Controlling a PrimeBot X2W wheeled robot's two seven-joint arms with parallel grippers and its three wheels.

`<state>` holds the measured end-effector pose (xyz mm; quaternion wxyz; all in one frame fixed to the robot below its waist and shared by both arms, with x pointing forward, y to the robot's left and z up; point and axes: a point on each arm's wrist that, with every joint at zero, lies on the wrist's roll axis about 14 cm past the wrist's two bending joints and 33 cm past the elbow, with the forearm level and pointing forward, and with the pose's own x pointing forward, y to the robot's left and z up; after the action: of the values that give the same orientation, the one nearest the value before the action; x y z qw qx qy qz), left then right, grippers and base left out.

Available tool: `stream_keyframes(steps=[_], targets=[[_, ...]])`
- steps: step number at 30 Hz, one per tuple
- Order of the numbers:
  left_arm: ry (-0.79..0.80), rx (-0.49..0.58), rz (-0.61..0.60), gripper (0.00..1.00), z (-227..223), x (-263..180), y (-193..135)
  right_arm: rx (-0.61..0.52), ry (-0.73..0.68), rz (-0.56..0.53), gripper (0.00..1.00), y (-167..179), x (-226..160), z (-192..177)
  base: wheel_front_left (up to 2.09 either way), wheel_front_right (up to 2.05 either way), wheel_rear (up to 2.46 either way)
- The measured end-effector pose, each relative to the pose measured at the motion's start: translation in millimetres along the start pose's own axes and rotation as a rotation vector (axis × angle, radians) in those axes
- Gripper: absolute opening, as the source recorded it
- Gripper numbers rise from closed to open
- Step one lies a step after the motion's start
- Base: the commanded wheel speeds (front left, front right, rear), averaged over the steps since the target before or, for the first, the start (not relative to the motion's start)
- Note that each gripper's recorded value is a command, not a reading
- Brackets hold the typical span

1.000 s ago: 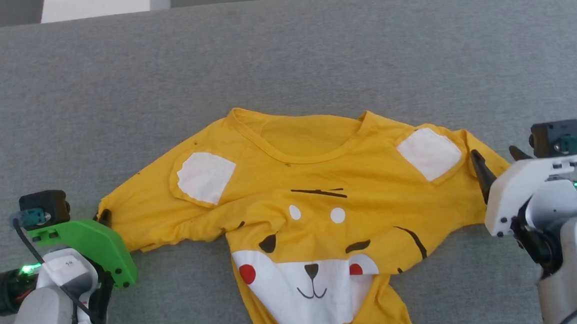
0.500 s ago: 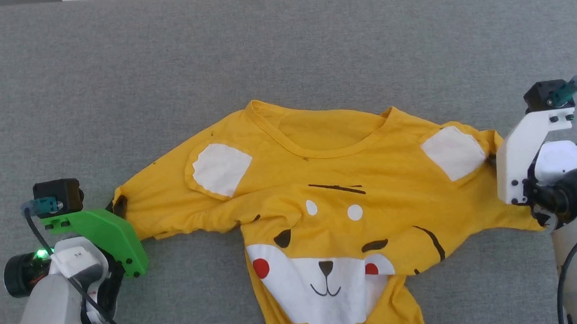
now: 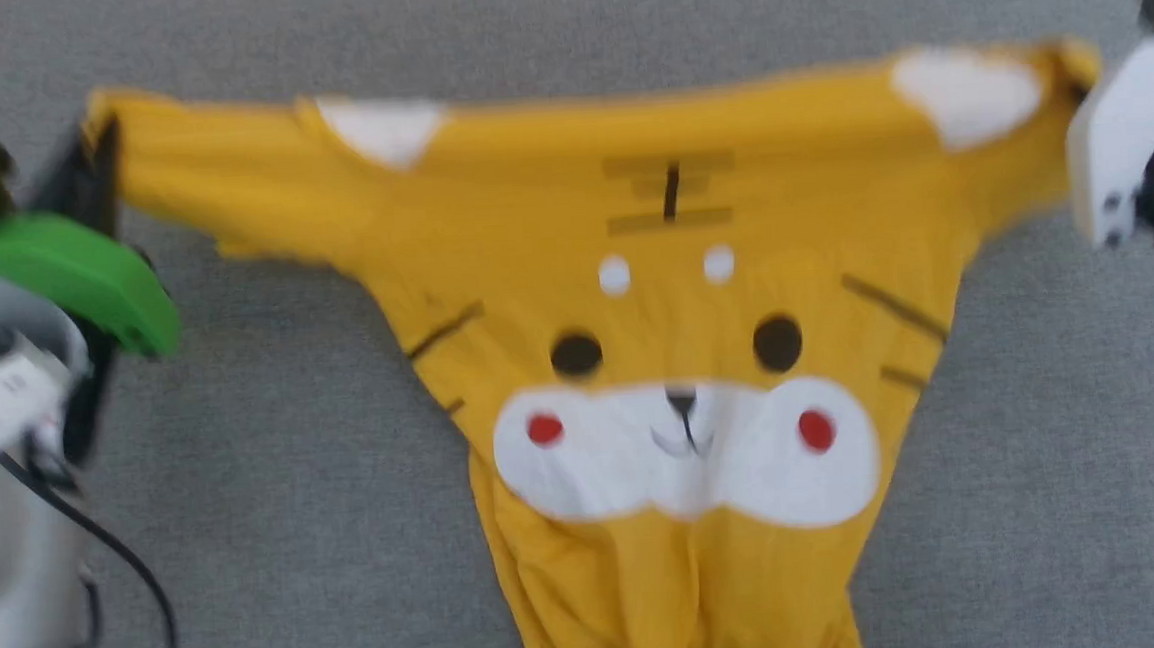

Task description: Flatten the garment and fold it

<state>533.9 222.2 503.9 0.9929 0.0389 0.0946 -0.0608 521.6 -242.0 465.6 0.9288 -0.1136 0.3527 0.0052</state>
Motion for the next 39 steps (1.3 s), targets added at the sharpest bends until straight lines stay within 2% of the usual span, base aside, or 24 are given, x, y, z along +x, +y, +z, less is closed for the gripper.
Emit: stream_keyframes(steps=[3, 10, 16, 17, 22, 25, 28, 30, 34, 39], targets=[[-0.099, 0.089, 0.013, 0.0, 42, 21, 11, -0.057, -0.116, -0.034, 0.0, -8, 1, 49, 0.0, 0.0, 0.0], [-0.33, 0.197, 0.083, 0.0, 138, 66, 29, -0.135, -0.377, -0.12, 0.0, -23, 0, 160, 0.0, 0.0, 0.0], [-0.575, 0.196, 0.206, 0.0, 215, 84, 53, -0.181, -0.642, -0.202, 0.0, -31, -18, 247, 0.0, 0.0, 0.0], [-0.7, 0.177, 0.256, 0.0, 242, 82, 61, -0.192, -0.787, -0.24, 0.0, -34, -34, 283, 0.0, 0.0, 0.0], [-0.82, 0.163, 0.292, 0.0, 263, 75, 69, -0.176, -0.942, -0.245, 0.0, -31, -50, 316, 0.0, 0.0, 0.0], [-0.783, 0.146, 0.283, 0.0, 255, 79, 73, -0.167, -0.954, -0.222, 0.0, -26, -47, 318, 0.0, 0.0, 0.0], [-0.645, 0.134, 0.247, 0.0, 216, 90, 73, -0.153, -0.879, -0.153, 0.0, -12, -26, 298, 0.0, 0.0, 0.0], [-0.518, 0.109, 0.218, 0.0, 174, 97, 72, -0.162, -0.798, -0.104, 0.0, 1, -6, 271, 0.0, 0.0, 0.0], [-0.26, 0.028, 0.154, 0.0, 82, 90, 60, -0.171, -0.583, 0.002, 0.0, 28, 32, 187, 0.0, 0.0, 0.0], [-0.023, -0.119, 0.112, 0.0, -3, 46, 43, -0.086, -0.397, 0.117, 0.0, 48, 32, 94, 0.0, 0.0, 0.0]])
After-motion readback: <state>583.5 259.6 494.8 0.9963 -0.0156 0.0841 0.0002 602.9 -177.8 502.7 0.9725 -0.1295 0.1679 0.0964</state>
